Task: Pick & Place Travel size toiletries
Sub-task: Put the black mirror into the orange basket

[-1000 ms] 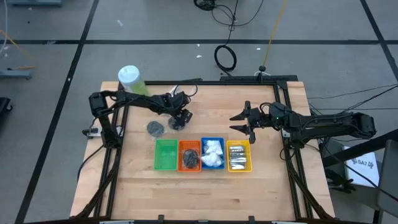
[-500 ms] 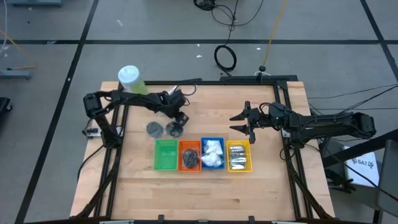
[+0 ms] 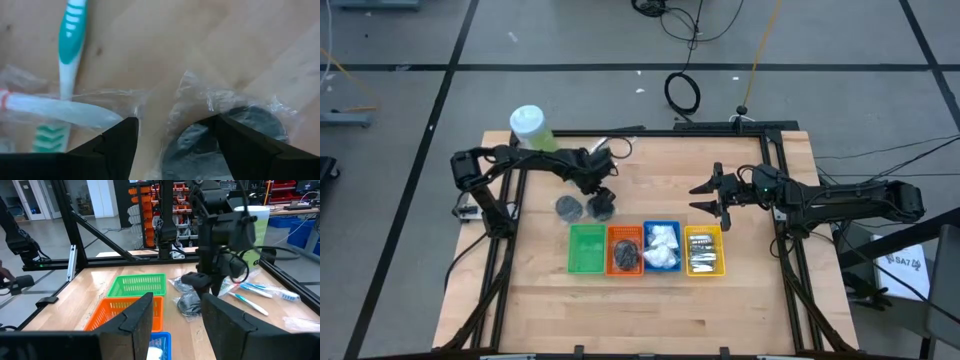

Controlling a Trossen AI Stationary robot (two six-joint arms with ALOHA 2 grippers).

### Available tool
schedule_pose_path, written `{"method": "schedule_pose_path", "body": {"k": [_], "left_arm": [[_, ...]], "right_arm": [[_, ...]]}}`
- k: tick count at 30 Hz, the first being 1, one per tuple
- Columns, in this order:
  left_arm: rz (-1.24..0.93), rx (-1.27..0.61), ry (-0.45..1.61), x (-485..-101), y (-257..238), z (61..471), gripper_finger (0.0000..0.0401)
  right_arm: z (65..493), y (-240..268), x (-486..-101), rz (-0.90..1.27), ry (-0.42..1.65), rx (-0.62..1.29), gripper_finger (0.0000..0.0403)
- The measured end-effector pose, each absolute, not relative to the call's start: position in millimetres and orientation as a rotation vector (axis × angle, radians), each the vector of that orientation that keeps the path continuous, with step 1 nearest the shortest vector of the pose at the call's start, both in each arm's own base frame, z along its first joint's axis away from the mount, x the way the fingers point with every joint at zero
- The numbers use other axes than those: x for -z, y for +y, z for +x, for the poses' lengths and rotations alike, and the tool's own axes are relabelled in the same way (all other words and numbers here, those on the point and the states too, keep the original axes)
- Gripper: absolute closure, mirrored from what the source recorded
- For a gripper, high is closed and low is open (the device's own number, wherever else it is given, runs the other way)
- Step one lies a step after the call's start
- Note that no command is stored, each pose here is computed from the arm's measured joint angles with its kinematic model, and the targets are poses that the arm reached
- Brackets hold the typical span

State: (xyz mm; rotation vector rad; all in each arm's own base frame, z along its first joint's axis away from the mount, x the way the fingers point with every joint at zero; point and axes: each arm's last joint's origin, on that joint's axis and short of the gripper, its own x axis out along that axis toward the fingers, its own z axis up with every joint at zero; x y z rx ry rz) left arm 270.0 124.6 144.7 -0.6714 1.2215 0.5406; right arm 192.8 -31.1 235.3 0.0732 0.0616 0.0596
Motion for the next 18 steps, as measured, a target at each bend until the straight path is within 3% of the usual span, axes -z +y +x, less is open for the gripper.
{"method": "schedule_pose_path", "body": {"k": [9, 18], "left_arm": [[-0.602, -0.527, 1.208, -142.9, 106.8, 282.0, 0.0132], [-0.601, -0.522, 1.238, -133.1, 105.4, 285.9, 0.0214]], "right_arm": [[192.8, -31.1, -235.3, 0.070, 0.061, -0.060, 0.0248], [192.9, -31.0, -235.3, 0.070, 0.062, -0.060, 0.0248]]}}
